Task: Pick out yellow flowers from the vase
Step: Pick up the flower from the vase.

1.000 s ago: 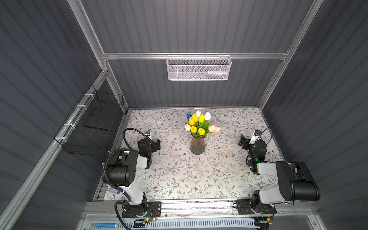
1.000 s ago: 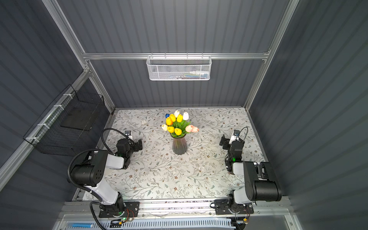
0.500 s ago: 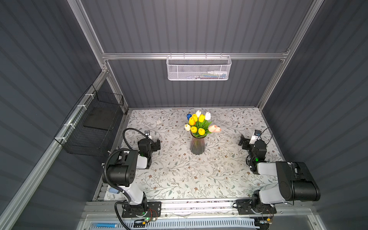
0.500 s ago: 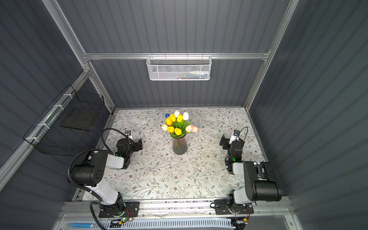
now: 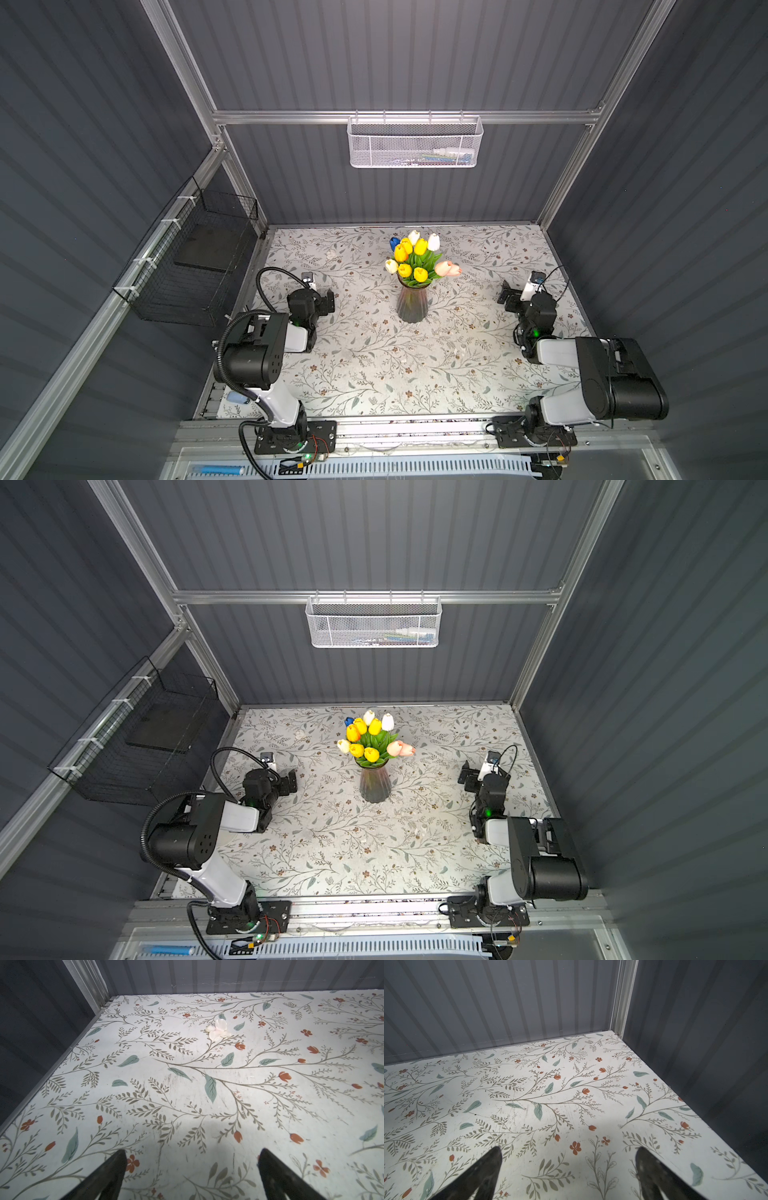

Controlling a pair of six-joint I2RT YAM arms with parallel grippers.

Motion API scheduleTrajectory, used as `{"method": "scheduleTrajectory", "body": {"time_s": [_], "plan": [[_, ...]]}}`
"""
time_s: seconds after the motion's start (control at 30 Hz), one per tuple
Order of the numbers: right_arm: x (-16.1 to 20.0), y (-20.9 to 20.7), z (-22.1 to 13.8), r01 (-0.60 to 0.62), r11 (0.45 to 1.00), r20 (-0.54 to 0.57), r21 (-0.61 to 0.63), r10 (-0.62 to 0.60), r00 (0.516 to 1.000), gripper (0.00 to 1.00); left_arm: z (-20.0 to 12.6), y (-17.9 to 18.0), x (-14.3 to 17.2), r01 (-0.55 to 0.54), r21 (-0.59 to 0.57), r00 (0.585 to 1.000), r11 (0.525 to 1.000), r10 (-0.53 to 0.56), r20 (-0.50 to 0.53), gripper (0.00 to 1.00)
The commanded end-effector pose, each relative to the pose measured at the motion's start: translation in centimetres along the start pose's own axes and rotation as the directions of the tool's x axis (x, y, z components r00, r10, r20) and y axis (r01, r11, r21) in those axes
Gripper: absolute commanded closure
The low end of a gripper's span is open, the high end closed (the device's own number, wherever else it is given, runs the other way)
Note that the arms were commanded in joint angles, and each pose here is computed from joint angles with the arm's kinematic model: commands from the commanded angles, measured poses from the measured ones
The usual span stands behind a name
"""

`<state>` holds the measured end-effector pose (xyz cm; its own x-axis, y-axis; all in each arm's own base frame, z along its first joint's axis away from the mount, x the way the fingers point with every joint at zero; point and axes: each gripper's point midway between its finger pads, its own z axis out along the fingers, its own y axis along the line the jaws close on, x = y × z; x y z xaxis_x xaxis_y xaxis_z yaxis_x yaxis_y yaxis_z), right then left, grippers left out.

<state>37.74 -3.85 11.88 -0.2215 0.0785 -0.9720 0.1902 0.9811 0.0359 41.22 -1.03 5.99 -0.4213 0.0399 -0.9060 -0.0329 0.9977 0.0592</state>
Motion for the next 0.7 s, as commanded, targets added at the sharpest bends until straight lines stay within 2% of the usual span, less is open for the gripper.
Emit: {"method": "scheduleTrajectory", "body": {"time_s": [0.0,0.13,0.27,0.43,0.67], "plan": [[-1.8,-0.6,-1.2,-0.027,0.999,0.068,0.025,0.025,0.997,0.01,-0.9,1.2,-2.1,0.011,-0.050,0.997,0.999,-0.008,0.071,0.00],[-3.4,-0.7,-2.3,-0.030,0.999,0.069,0.031,0.028,0.997,0.01,-2.3,1.9,-4.0,0.023,-0.080,0.998,0.997,-0.018,0.068,0.00],[-5.7,0.5,-3.5,-0.053,0.998,0.029,-0.019,0.053,0.998,0.01,-3.6,1.8,-6.8,0.046,-0.068,0.997,0.997,-0.041,0.072,0.00],[-8.0,3.1,-5.4,-0.017,0.996,-0.013,-0.086,0.015,1.000,0.01,-6.6,0.2,-10.7,0.089,0.021,0.988,0.996,-0.091,0.127,0.00],[-9.9,8.4,-9.7,0.061,0.953,-0.018,-0.296,-0.069,0.997,0.01,-10.1,-3.0,-13.3,0.079,0.166,0.990,0.983,-0.097,0.103,0.01]]}}
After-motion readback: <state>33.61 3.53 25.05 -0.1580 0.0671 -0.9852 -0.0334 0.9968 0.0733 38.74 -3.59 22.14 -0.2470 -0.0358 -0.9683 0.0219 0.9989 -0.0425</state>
